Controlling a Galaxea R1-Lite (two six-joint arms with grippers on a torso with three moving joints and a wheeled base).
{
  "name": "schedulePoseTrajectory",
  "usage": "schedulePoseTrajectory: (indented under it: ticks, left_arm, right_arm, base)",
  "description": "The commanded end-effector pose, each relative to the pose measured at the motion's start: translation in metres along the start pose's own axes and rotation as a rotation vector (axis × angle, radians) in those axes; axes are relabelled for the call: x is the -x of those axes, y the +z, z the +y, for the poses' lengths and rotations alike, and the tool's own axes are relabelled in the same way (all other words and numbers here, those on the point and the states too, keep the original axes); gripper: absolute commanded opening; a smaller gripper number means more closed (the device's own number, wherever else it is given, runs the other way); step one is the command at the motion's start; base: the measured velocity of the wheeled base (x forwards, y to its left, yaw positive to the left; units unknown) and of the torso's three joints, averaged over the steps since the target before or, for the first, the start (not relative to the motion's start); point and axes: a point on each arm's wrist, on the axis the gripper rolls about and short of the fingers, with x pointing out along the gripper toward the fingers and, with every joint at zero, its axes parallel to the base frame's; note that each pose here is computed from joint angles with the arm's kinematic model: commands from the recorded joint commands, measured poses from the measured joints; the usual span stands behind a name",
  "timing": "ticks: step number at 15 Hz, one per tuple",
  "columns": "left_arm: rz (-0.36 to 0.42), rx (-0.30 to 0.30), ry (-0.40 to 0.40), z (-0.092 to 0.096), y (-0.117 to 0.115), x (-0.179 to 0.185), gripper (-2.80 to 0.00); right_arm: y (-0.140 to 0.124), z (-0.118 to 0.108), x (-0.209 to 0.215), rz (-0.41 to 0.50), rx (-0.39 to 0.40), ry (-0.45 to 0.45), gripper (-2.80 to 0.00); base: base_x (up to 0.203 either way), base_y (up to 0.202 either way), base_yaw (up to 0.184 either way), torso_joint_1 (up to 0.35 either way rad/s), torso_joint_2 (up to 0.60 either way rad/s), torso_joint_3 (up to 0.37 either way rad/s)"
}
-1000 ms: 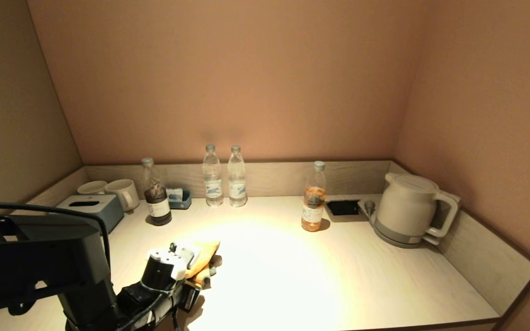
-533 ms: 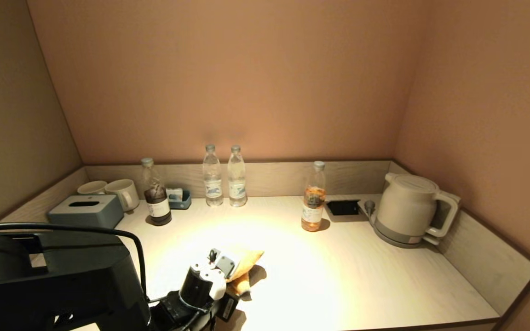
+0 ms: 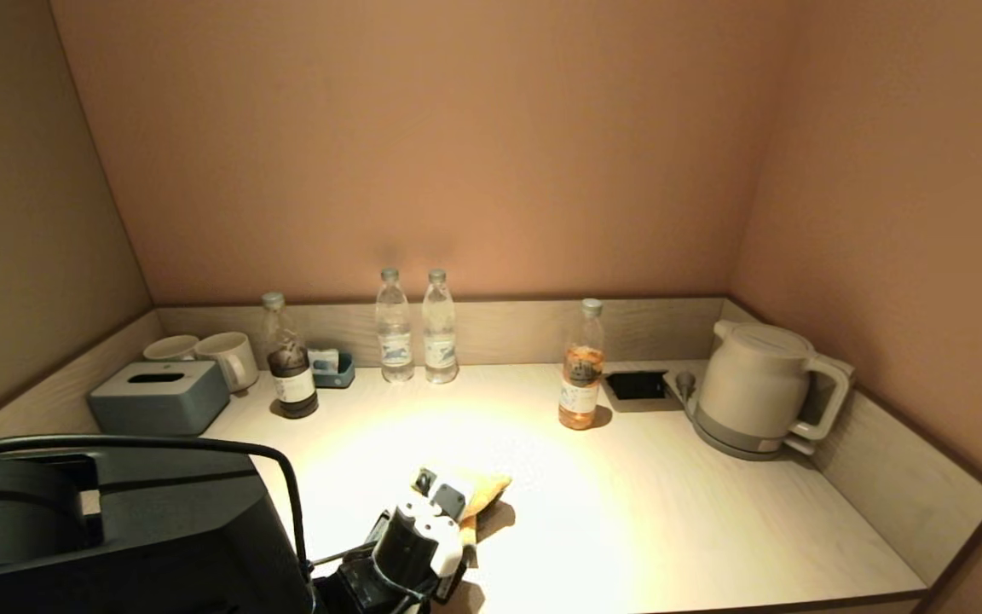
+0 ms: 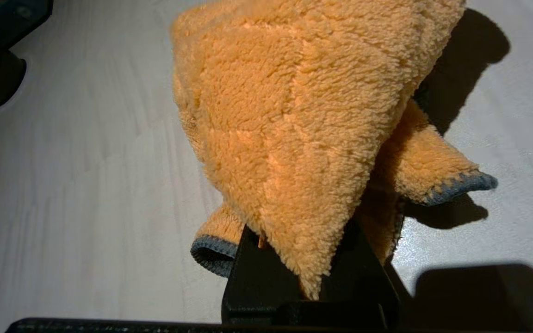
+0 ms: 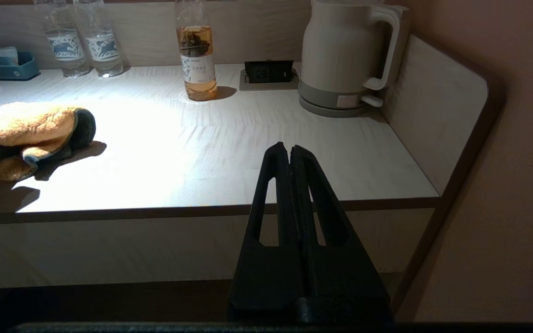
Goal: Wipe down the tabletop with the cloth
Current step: Sweep the stains on the table
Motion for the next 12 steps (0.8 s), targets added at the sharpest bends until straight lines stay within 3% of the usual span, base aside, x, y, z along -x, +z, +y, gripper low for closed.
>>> schedulePoseTrajectory:
  ticks: [1, 5, 10, 12]
  left_arm:
    - [0.067, 0.005, 0.068, 0.013, -0.015, -0.008, -2.80]
    - [0.209, 0.057, 0.262, 0.077, -0.043, -0.026, -2.80]
    - [0.242, 0.155, 0.402, 0.136, -0.045, -0.037, -2.80]
    - [0.276, 0.208, 0.475, 0.169, -0.055, -0.045, -2.80]
  right_arm:
    - [0.000, 0.000, 0.000, -0.001, 0.000, 0.000, -2.80]
    - [0.000, 0.000, 0.000, -0.001, 0.000, 0.002, -2.80]
    - [0.000, 0.000, 0.000, -0.001, 0.000, 0.000, -2.80]
    - [0.000, 0.000, 0.000, -0.001, 0.000, 0.000, -2.80]
  base:
    - [0.000, 0.000, 0.000, 0.000, 0.00, 0.000]
    - [0.000, 0.000, 0.000, 0.000, 0.00, 0.000]
    - [0.000, 0.000, 0.000, 0.000, 0.00, 0.000]
    - [0.000, 0.000, 0.000, 0.000, 0.00, 0.000]
